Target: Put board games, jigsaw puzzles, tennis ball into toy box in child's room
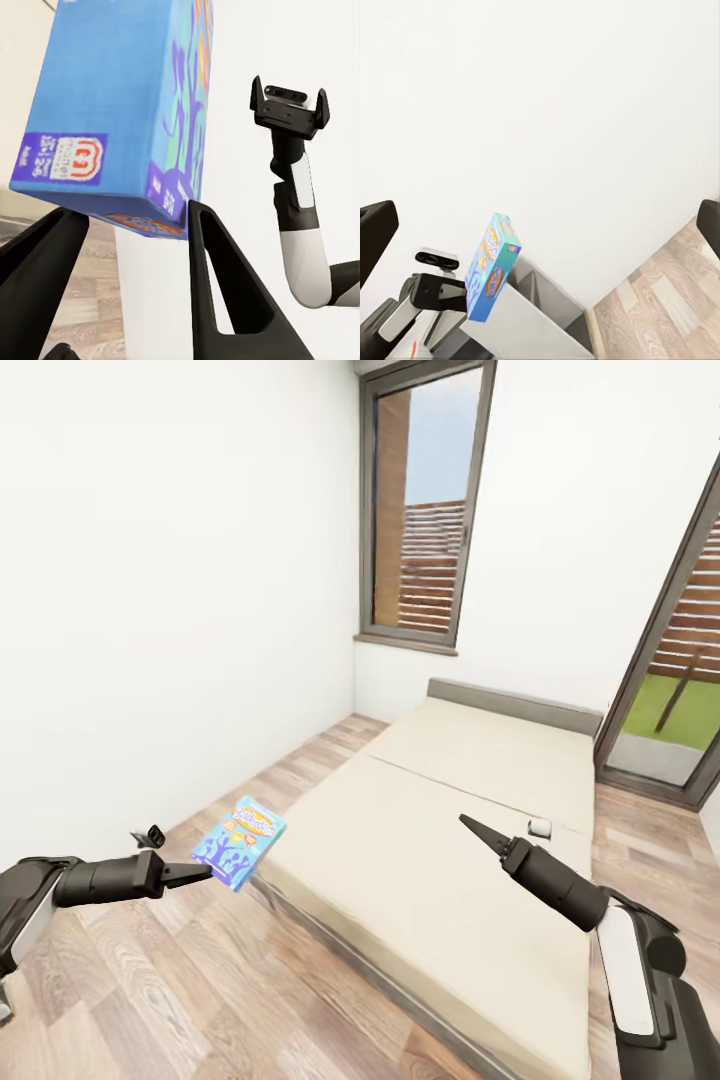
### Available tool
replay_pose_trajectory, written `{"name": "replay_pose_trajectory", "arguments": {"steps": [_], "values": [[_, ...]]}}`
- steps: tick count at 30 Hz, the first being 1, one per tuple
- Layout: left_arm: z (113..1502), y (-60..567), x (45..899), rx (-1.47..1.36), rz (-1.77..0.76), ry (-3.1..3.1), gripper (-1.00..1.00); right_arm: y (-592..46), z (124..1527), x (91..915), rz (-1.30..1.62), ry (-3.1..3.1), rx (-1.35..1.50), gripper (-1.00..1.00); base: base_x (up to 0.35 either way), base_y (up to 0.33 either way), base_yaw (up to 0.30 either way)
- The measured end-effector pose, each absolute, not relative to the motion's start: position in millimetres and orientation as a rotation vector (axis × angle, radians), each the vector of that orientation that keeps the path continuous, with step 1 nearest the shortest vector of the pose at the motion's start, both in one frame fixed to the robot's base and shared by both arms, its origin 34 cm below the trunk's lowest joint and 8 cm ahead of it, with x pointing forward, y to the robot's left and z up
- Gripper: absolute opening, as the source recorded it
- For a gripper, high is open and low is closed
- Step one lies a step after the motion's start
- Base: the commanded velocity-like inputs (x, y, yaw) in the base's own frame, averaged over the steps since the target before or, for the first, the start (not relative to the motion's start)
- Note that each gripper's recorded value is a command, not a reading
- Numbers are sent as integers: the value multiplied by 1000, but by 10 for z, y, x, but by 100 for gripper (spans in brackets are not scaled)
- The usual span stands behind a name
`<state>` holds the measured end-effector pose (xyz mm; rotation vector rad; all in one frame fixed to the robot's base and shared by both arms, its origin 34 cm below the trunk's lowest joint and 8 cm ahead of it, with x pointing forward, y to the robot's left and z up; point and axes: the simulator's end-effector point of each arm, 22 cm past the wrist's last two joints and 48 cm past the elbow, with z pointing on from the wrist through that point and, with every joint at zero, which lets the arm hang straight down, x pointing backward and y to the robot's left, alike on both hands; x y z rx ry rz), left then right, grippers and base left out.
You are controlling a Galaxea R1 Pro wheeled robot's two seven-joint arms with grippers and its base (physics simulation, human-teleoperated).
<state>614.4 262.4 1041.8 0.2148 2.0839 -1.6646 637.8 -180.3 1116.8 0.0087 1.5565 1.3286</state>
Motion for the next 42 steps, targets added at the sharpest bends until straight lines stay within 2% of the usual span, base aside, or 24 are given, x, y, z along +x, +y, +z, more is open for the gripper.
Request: {"name": "replay_pose_trajectory", "arguments": {"steps": [26, 42], "values": [[10761, 2623, 6065, 225, -1659, 2075, -100, -1798, 11516, 6286, 1328, 1545, -1, 100, 0, 0, 271], [11000, 2620, 5993, 241, -1650, 2060, -100, -1812, 11745, 6188, 1311, 1522, -15, 100, 0, 0, 203]]}}
